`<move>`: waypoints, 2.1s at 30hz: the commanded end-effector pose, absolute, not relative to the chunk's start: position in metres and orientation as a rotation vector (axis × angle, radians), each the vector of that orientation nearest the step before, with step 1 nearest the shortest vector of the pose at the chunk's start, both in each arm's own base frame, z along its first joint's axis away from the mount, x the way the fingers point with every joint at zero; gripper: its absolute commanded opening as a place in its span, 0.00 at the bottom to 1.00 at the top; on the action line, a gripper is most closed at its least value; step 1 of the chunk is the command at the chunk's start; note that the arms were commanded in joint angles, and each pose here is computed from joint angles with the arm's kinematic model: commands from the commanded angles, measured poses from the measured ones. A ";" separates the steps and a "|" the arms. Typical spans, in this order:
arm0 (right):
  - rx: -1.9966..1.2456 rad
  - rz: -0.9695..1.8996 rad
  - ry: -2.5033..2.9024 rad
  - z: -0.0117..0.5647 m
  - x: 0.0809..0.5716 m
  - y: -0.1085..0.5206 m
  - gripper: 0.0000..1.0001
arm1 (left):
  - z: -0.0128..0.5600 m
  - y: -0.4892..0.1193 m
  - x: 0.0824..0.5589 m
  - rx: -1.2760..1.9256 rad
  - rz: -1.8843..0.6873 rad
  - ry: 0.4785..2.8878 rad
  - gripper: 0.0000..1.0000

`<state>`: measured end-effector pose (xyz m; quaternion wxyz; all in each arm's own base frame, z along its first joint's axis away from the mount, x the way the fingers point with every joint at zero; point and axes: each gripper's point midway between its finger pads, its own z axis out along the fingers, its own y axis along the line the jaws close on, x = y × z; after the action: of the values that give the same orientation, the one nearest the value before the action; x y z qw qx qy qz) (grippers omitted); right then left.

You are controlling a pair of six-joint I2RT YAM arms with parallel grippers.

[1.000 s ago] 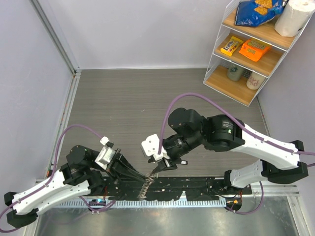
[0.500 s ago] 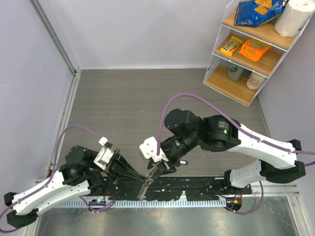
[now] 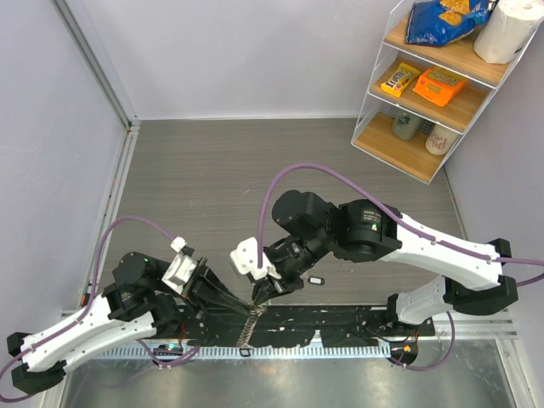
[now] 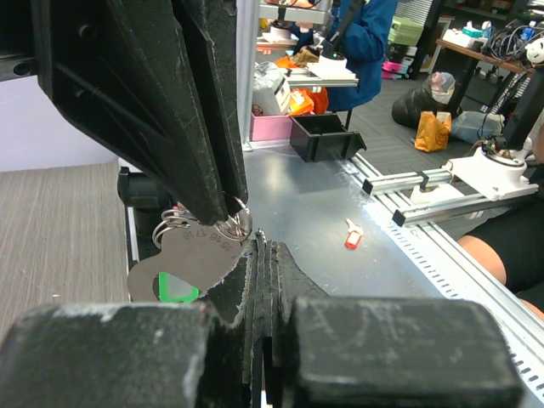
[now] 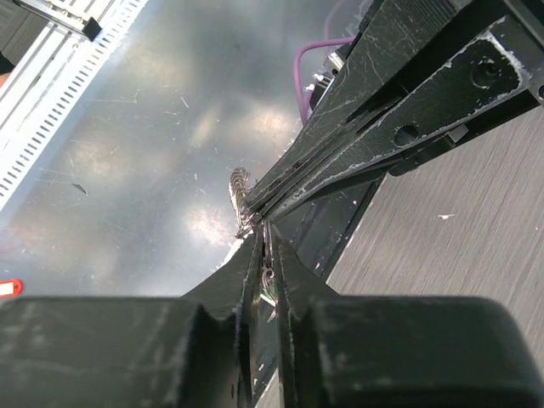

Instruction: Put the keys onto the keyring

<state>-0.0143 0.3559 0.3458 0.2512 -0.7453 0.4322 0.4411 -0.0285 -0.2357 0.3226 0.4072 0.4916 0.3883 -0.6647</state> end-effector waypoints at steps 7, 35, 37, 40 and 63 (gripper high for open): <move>-1.978 1.250 1.085 0.372 -0.021 0.357 0.06 | 0.334 -0.232 -0.032 1.235 -1.670 0.895 0.00; -1.688 1.114 1.513 0.340 0.016 0.360 0.05 | 0.324 -0.223 0.043 0.800 -1.401 1.301 0.47; -1.649 1.106 1.548 0.341 0.020 0.365 0.05 | 0.326 -0.224 0.042 0.803 -1.412 1.304 0.47; -1.607 1.090 1.593 0.341 0.025 0.369 0.06 | 0.327 -0.227 0.037 0.824 -1.441 1.304 0.47; -1.535 1.091 1.609 0.357 0.035 0.377 0.06 | 0.320 -0.233 0.021 0.928 -1.506 1.295 0.28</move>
<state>0.0347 0.3696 0.3218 0.2873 -0.6019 0.6388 0.3835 0.0250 -0.2346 0.3048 0.4481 0.3718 0.5461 -0.6023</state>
